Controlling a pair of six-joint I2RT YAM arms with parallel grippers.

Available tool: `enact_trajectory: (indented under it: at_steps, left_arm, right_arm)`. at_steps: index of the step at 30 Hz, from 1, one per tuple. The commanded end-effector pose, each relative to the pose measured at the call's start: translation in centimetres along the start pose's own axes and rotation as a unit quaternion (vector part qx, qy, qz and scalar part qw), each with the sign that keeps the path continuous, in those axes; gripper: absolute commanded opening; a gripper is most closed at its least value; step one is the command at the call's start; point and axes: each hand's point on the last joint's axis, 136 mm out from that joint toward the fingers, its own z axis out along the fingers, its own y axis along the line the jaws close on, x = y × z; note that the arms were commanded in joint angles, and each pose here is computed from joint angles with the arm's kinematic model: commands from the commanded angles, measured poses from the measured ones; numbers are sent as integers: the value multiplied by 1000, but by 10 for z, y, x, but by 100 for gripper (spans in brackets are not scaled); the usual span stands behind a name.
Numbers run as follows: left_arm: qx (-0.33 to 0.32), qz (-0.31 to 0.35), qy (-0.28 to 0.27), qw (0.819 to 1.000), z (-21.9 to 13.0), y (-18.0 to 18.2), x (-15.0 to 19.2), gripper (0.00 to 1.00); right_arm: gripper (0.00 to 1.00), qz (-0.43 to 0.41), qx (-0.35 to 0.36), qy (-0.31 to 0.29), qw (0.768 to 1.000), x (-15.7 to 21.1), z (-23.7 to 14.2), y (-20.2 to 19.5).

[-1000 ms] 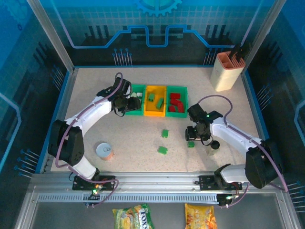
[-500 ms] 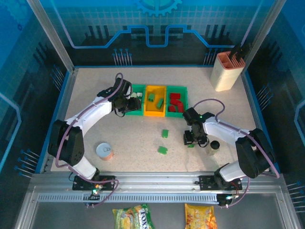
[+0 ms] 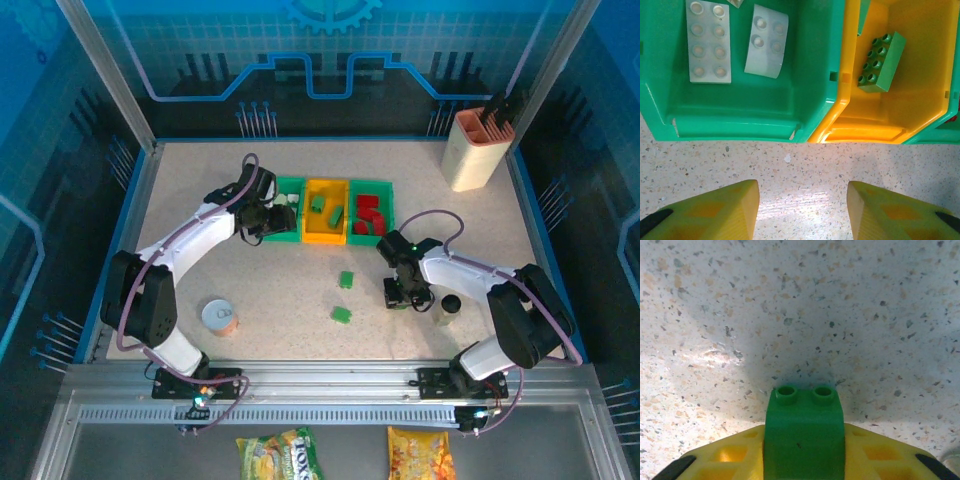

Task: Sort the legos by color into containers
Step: Pick up the lego from the bottom-center of the table, then place the lego in the container.

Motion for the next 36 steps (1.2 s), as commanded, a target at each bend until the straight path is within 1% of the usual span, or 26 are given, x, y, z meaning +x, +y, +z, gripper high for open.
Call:
enact_trajectory:
  at_steps: [1,8,9,15,21,26,36]
  left_arm:
    - [-3,-1,-10,1000,-7,1,1,51]
    - [-12,6,-11,1000,-13,5,4,51]
    - [-17,8,-11,1000,-15,7,4,51]
    - [-31,13,-12,999,-24,16,13,51]
    - [-33,3,-4,999,-26,26,31,51]
    - [-34,-11,1,999,-28,35,47,51]
    - [-24,-34,4,999,-37,42,69,51]
  right_arm:
    - [33,-4,7,-1,1000,1,-8,2]
    - [31,-12,2,-14,1000,-7,-20,7]
    - [31,-13,-5,-28,1000,-17,-29,12]
    - [32,-37,-19,-51,998,-44,-51,32]
    - [32,-69,-34,-77,994,-79,-72,61]
    - [32,-94,-53,-100,989,-111,-87,94]
    - [32,-114,-92,-129,981,-166,-97,153]
